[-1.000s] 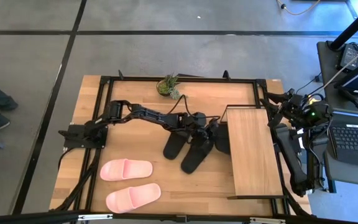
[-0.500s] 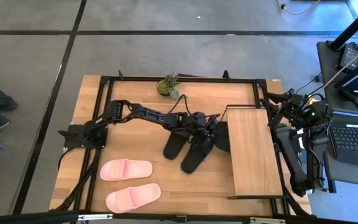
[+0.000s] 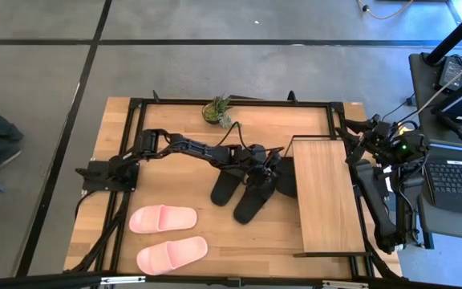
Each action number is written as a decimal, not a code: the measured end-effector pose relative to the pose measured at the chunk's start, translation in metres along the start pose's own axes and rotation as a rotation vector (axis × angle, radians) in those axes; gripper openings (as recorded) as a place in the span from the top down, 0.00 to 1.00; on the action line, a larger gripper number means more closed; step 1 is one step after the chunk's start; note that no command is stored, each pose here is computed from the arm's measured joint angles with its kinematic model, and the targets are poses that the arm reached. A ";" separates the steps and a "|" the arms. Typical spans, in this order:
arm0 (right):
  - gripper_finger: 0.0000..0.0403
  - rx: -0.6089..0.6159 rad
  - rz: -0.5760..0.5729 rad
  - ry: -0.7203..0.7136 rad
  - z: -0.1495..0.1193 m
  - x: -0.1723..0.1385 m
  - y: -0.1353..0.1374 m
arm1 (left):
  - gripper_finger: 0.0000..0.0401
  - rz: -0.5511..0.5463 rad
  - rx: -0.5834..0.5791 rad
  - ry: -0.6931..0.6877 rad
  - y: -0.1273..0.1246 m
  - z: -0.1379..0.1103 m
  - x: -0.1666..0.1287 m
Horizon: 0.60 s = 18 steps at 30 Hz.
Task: Pick and place slides into the shelf
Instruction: Put the black slides under the shelf
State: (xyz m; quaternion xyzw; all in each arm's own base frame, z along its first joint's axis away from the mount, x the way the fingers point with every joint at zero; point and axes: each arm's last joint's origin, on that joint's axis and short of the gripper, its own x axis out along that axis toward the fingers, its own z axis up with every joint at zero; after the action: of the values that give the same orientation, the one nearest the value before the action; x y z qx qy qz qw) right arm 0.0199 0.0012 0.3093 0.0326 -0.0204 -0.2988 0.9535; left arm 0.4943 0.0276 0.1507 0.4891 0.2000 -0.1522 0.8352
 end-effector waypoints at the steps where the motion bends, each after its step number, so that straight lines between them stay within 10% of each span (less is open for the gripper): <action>1: 0.53 0.000 0.000 0.000 0.000 0.000 0.000 | 0.59 0.001 -0.001 0.001 0.000 0.000 0.000; 18: 0.53 -0.022 0.000 0.000 0.000 0.000 0.000 | 0.47 0.010 -0.009 0.166 -0.001 -0.005 -0.003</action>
State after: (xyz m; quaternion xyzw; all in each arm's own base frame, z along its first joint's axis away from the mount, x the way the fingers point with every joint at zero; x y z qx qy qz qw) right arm 0.0199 0.0012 0.3093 0.0221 -0.0171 -0.2990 0.9539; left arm 0.4901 0.0314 0.1492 0.4973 0.2670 -0.1061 0.8186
